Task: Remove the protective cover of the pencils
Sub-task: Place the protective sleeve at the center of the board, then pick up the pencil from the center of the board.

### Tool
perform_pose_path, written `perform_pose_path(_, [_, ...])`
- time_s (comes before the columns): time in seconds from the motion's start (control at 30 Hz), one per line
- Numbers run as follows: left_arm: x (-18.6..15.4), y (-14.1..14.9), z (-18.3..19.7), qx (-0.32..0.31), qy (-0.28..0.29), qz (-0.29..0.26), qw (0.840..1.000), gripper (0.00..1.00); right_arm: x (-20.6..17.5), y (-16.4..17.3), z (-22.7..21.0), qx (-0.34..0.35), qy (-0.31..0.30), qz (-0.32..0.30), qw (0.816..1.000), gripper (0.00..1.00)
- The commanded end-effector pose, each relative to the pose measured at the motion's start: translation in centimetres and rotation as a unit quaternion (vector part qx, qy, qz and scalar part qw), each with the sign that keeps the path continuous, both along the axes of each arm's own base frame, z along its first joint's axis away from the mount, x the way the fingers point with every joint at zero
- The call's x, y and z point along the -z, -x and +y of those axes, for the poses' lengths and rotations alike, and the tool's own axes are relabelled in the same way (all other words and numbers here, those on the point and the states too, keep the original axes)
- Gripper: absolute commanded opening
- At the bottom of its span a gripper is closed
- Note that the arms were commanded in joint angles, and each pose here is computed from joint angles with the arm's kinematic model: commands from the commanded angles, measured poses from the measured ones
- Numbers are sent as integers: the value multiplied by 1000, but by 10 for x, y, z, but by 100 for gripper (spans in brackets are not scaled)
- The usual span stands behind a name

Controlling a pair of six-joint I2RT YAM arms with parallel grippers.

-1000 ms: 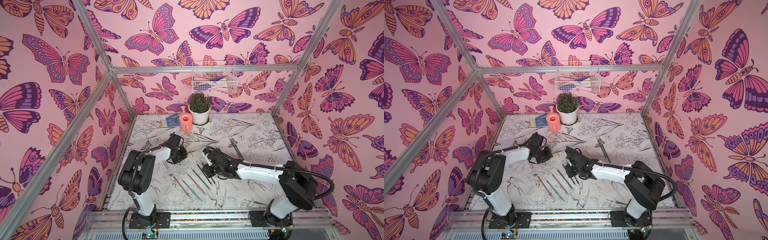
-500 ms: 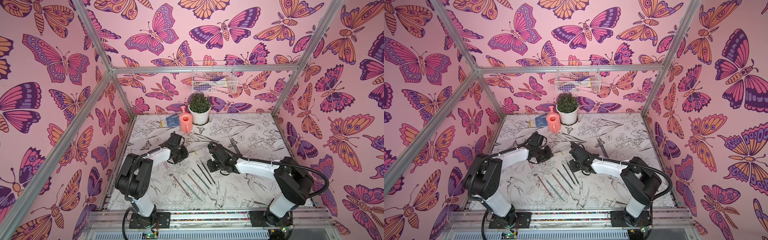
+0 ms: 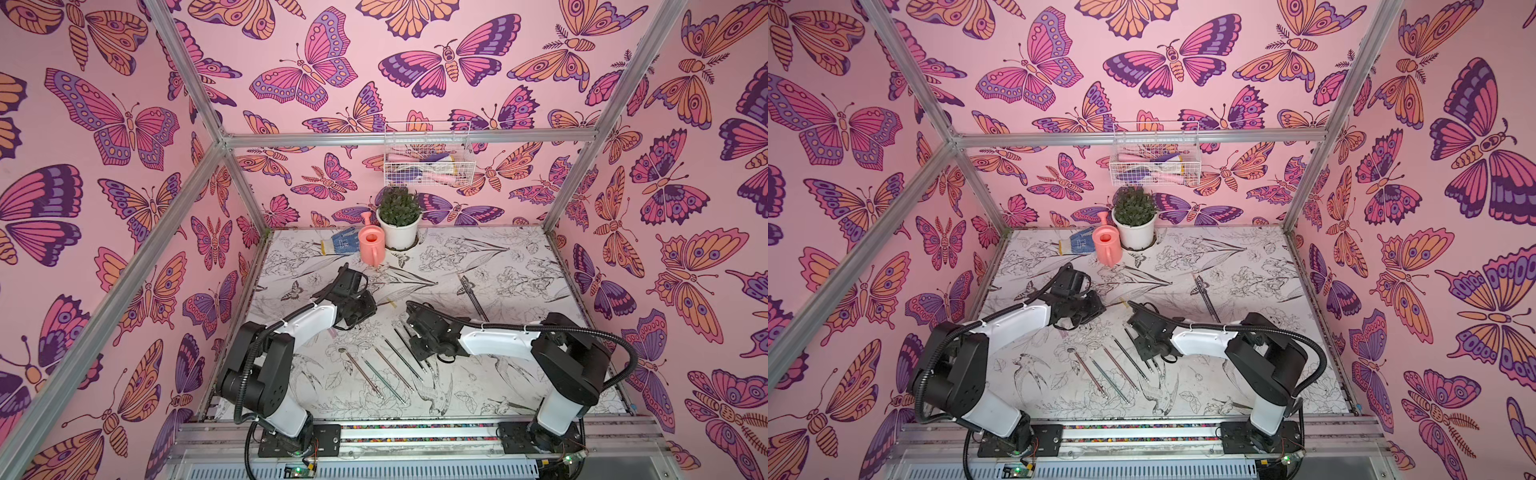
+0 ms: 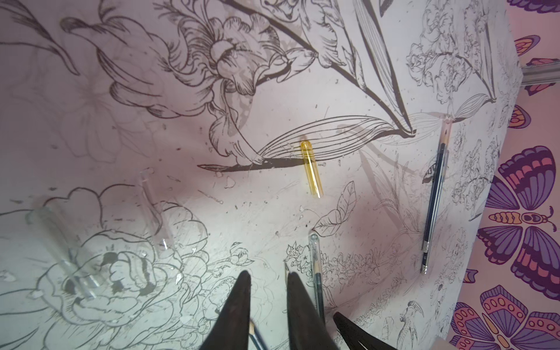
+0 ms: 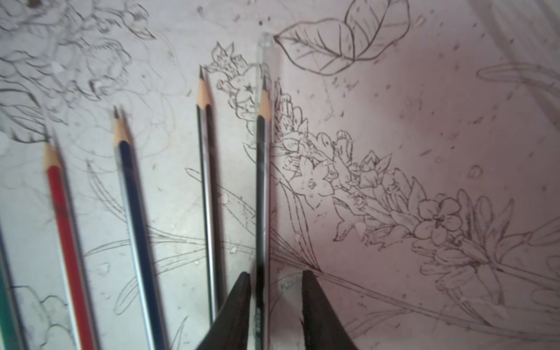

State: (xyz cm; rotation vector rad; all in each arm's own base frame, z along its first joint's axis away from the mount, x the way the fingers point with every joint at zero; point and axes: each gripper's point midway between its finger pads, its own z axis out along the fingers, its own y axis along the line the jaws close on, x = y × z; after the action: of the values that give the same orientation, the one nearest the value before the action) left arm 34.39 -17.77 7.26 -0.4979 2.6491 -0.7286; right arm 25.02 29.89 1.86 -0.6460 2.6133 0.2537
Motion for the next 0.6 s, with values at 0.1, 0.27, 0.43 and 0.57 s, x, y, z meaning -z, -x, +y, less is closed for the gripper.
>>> perform_pose_path(0.1, [-8,6,2,1,4,-19,1000,26,12,2,0,-8,38,11,999,26])
perform_pose_path(0.27, [-16,7,3,0,9,-33,999,27,10,2,2,-9,35,10,999,16])
perform_pose_path(0.43, [-22,8,-2,8,24,-48,999,28,-1,1,3,-8,22,1,1000,13])
perform_pose_path(0.57, [-28,8,-10,21,37,-63,997,29,-18,-1,7,-7,4,-12,1000,10])
